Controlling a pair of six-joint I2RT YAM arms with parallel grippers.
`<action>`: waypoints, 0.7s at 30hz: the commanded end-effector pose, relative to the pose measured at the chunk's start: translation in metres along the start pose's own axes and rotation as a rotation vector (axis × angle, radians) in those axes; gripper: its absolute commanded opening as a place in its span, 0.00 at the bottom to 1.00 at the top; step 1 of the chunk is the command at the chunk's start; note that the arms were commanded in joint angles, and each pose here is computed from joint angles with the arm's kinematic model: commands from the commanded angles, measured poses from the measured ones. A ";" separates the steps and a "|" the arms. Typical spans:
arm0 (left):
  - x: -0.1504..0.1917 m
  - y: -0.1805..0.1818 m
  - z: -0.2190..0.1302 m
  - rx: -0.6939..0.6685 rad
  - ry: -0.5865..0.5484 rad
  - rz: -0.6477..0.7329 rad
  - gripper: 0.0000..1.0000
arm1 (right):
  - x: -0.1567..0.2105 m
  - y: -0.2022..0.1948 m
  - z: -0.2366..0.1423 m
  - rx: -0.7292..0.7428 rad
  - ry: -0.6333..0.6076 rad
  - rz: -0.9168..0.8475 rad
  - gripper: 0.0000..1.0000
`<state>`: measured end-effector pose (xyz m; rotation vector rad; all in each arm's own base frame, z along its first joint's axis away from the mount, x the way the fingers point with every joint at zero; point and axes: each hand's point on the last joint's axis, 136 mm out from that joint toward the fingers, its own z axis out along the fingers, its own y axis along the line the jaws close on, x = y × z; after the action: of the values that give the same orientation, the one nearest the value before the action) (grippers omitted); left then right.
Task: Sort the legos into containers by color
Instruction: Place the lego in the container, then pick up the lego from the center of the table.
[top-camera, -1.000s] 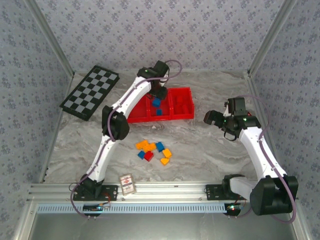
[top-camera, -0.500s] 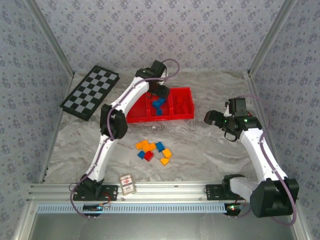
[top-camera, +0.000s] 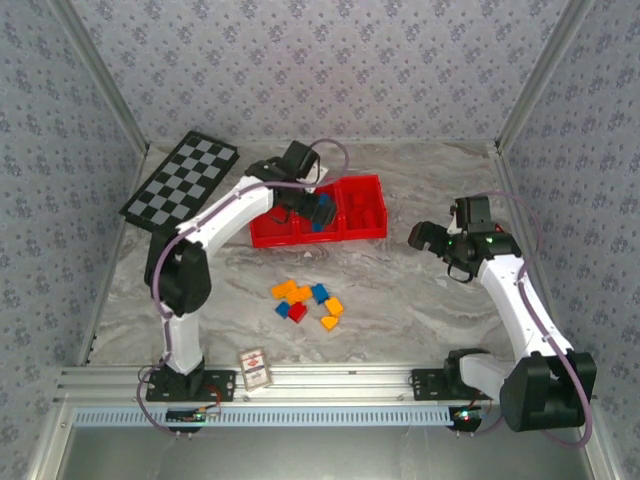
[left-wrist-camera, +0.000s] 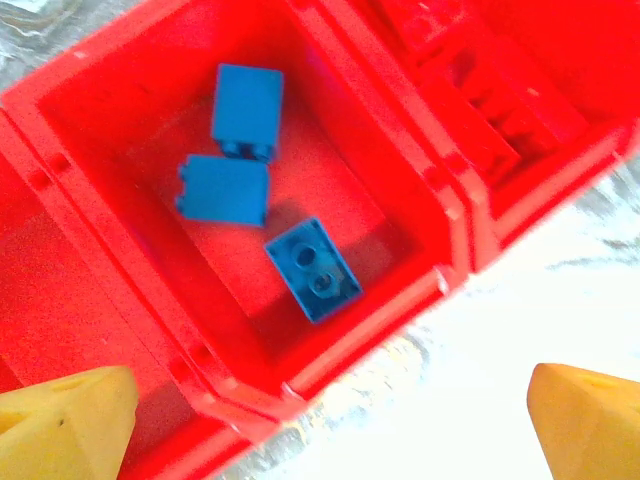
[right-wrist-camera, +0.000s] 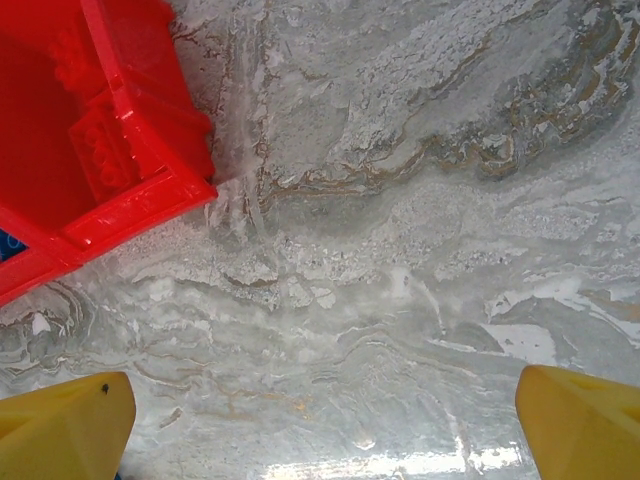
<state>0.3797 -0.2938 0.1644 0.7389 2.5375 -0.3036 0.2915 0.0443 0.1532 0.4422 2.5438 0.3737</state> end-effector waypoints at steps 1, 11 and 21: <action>0.025 -0.027 -0.002 0.027 0.039 0.100 1.00 | 0.002 0.003 0.006 -0.015 0.012 0.018 1.00; 0.126 -0.074 0.003 0.058 0.315 0.436 0.91 | 0.003 0.011 0.008 -0.034 0.017 0.007 1.00; 0.166 -0.072 0.008 0.077 0.462 0.502 0.84 | 0.003 0.012 0.004 -0.031 0.009 0.003 1.00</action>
<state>0.2314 -0.2946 0.0860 1.4937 2.6167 -0.1055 0.2974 0.0541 0.1507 0.4327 2.5426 0.4069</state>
